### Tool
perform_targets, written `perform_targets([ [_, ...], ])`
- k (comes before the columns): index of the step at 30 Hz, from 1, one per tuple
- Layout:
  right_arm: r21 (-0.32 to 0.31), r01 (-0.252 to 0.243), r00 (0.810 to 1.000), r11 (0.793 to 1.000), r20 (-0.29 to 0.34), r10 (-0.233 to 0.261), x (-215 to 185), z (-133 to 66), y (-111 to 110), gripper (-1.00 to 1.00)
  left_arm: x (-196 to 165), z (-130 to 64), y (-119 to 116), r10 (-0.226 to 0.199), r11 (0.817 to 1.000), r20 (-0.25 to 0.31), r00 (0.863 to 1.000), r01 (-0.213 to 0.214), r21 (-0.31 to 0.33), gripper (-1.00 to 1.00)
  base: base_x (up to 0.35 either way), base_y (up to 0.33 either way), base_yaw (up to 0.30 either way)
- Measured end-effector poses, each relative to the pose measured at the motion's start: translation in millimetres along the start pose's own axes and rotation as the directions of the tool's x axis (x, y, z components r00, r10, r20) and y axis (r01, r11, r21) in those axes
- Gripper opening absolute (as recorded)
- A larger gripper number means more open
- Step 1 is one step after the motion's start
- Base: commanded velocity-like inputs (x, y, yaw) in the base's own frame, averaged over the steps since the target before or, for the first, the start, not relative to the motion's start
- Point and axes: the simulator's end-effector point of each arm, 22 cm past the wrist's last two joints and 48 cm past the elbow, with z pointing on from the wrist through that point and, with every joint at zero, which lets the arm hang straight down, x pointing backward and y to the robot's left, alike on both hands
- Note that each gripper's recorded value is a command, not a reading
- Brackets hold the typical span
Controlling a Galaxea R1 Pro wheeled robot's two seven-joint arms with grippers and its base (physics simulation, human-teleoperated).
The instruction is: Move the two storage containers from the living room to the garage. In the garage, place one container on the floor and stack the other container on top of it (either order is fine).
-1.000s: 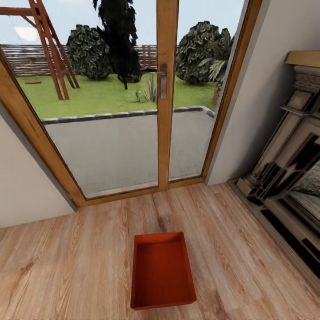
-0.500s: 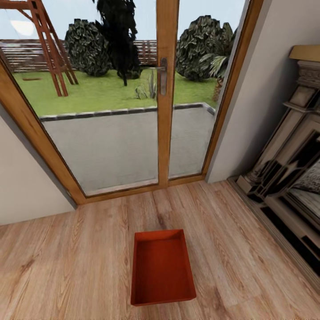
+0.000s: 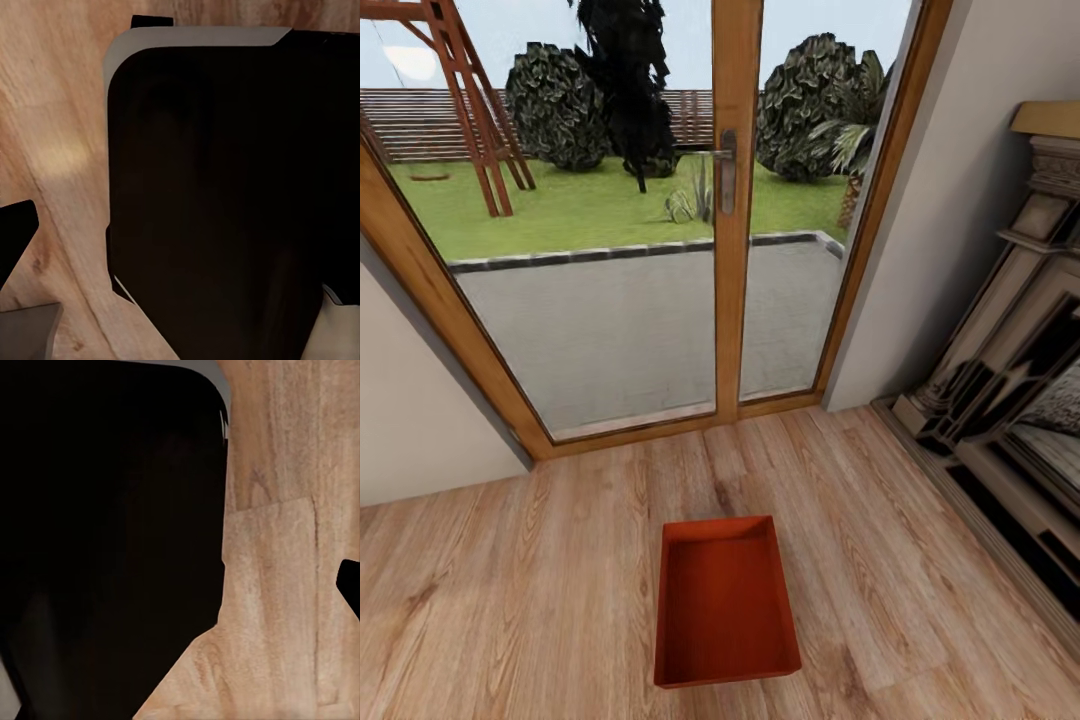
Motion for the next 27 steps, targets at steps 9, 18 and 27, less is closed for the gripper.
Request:
perform_targets([
  [9, 0.002, 0.0, 1.0, 1.0, 0.001, 0.0, -0.3, 0.0, -1.3, 1.0, 0.0, -0.1, 1.0, 0.004, 1.0, 0.0, 1.0, -0.004, -0.001, 1.0, 0.0, 0.0, 0.0],
  [18, 0.001, 0.008, 1.0, 1.0, -0.003, -0.008, 1.8, 0.3, -1.1, 1.0, 2.4, 0.2, 1.2, 0.003, 1.0, -0.006, 1.0, -0.003, -0.001, 1.0, 0.0, 0.0, 0.0],
  [27, 0.001, 0.009, 1.0, 1.0, -0.017, -0.009, 7.2, 0.8, -1.4, 1.0, 7.9, 0.7, 2.0, 0.002, 1.0, -0.02, 1.0, -0.002, -0.002, 1.0, 0.0, 0.0, 0.0],
])
